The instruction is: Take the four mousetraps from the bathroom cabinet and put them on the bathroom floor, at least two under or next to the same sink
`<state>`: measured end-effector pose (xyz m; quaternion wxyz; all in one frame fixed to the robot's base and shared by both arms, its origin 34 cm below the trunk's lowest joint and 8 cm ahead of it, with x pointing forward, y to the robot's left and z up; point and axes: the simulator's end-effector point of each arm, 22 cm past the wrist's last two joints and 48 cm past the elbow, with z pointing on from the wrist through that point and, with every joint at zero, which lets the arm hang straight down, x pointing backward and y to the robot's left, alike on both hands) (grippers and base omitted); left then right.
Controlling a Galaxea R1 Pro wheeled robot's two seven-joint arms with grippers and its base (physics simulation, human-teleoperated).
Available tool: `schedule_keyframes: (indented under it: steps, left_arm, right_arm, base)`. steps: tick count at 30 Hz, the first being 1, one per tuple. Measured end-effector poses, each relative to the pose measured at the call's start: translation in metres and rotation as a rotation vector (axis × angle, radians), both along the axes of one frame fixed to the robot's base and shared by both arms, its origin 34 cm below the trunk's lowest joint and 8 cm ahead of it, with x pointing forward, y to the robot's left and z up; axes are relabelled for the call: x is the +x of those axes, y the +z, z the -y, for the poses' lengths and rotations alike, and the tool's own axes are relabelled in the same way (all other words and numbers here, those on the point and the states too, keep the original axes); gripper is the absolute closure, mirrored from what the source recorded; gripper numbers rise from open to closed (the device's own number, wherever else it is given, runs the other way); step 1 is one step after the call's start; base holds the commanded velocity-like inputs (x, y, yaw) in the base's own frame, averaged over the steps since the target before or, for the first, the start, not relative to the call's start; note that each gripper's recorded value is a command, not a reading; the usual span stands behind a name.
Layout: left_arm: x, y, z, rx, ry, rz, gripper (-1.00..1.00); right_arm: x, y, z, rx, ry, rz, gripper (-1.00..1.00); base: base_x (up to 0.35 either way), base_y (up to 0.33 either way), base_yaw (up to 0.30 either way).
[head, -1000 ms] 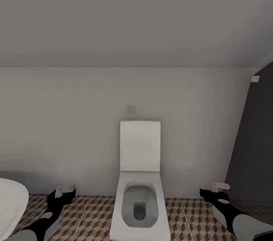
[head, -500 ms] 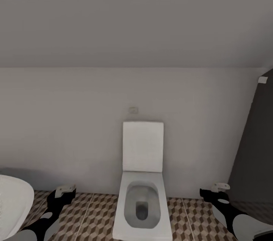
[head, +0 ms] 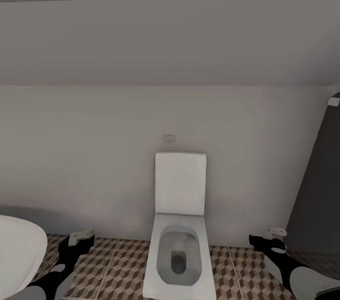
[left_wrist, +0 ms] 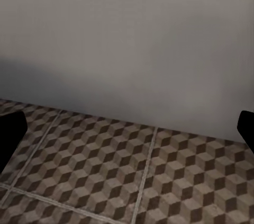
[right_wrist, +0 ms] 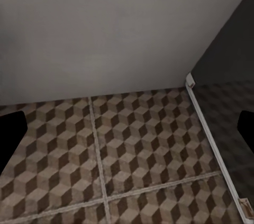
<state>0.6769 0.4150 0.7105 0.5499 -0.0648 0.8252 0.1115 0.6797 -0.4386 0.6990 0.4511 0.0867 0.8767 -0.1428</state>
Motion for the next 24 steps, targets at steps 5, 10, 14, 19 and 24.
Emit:
schedule_keyframes:
  steps: [5,10,14,19,24]
  left_arm:
    - [0.001,0.009,0.0,0.001,0.0,0.002,-1.0]
    - [0.001,0.017,0.0,0.002,-0.001,0.002,-1.0]
    - [0.001,0.02,0.001,0.002,-0.003,0.0,-1.0]
    - [-0.002,0.016,0.0,0.001,0.002,-0.009,-1.0]
    - [-0.01,0.007,-0.003,0.0,0.009,-0.034,-1.0]
  right_arm:
    - [0.0,0.008,0.0,0.002,-0.003,0.0,-1.0]
    - [0.001,0.016,0.0,0.008,-0.004,0.002,-1.0]
    - [0.001,0.02,-0.001,0.007,-0.001,0.004,-1.0]
    - [0.001,0.018,-0.003,0.009,0.002,0.002,-1.0]
    - [-0.001,0.013,-0.013,0.021,0.009,-0.009,-1.0]
  base:
    - [0.0,0.0,0.005]
    - [0.0,0.0,0.001]
    - [0.0,0.0,0.0]
    - [0.0,0.0,0.0]
    - [0.0,0.0,0.0]
